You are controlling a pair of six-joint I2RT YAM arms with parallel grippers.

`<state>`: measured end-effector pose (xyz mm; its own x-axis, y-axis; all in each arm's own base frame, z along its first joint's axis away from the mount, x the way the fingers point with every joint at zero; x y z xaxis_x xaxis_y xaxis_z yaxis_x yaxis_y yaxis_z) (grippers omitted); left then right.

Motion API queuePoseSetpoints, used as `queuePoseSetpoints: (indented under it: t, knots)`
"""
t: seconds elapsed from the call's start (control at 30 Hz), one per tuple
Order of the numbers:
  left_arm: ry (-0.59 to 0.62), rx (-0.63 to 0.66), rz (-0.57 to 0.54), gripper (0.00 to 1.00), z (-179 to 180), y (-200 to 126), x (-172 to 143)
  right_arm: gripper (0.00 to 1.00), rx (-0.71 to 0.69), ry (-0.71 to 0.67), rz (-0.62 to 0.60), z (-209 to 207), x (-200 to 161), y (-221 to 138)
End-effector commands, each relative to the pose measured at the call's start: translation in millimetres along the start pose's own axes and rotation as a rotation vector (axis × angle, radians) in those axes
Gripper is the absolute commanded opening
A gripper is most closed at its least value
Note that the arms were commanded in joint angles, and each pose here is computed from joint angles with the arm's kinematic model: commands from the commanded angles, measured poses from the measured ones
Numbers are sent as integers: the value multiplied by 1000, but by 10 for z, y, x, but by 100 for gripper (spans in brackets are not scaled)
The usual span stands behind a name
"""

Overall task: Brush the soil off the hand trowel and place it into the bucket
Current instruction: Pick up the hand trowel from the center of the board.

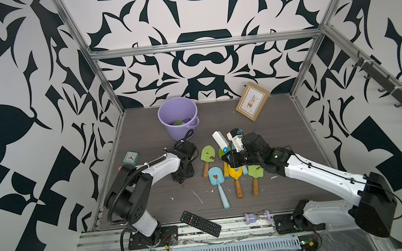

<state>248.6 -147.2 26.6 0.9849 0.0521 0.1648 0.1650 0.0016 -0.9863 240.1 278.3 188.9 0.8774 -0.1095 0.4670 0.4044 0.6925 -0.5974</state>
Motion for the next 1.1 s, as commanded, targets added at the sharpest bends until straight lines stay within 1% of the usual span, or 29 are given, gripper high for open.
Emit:
queuePoseSetpoints:
  t: [0.0, 0.2, 0.3, 0.4, 0.6, 0.67, 0.9, 1.07]
  knots:
    - [21, -10, 3, 43, 5, 7, -11, 0, 45, -1, -36, 98, 98, -10]
    - [51, -26, 7, 41, -80, 47, 60, 0, 46, 6, -42, 79, 79, -35]
    - [63, -41, -2, 38, -115, 42, 85, 0, 45, 8, -42, 63, 63, -24]
    - [75, -19, -8, 36, -85, 33, 104, 0, 46, 12, -35, 48, 43, -8]
    - [162, 44, -65, 39, -51, -20, 102, 0, 54, 17, -29, 52, 34, 19]
    - [163, 31, -78, 39, -63, -24, 91, 0, 56, 22, -30, 43, 29, 29]
    - [164, -78, -132, 39, -204, -50, 113, 0, 63, 31, -23, 48, 16, 66]
    - [178, -42, -117, 38, -169, -9, 120, 0, 66, 30, -25, 56, 20, 55]
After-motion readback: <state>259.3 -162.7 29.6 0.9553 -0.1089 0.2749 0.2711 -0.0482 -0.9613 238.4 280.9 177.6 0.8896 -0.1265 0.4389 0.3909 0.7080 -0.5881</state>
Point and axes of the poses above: each gripper's point midway between its finger pads, its own y axis out along the fingers, its own z axis along the line the jaws close on, x = y × z, the point moved 1 cm from there along -y, back along the fingers, and after that the axes turned 9 degrees about y, right-handed, at the moved point
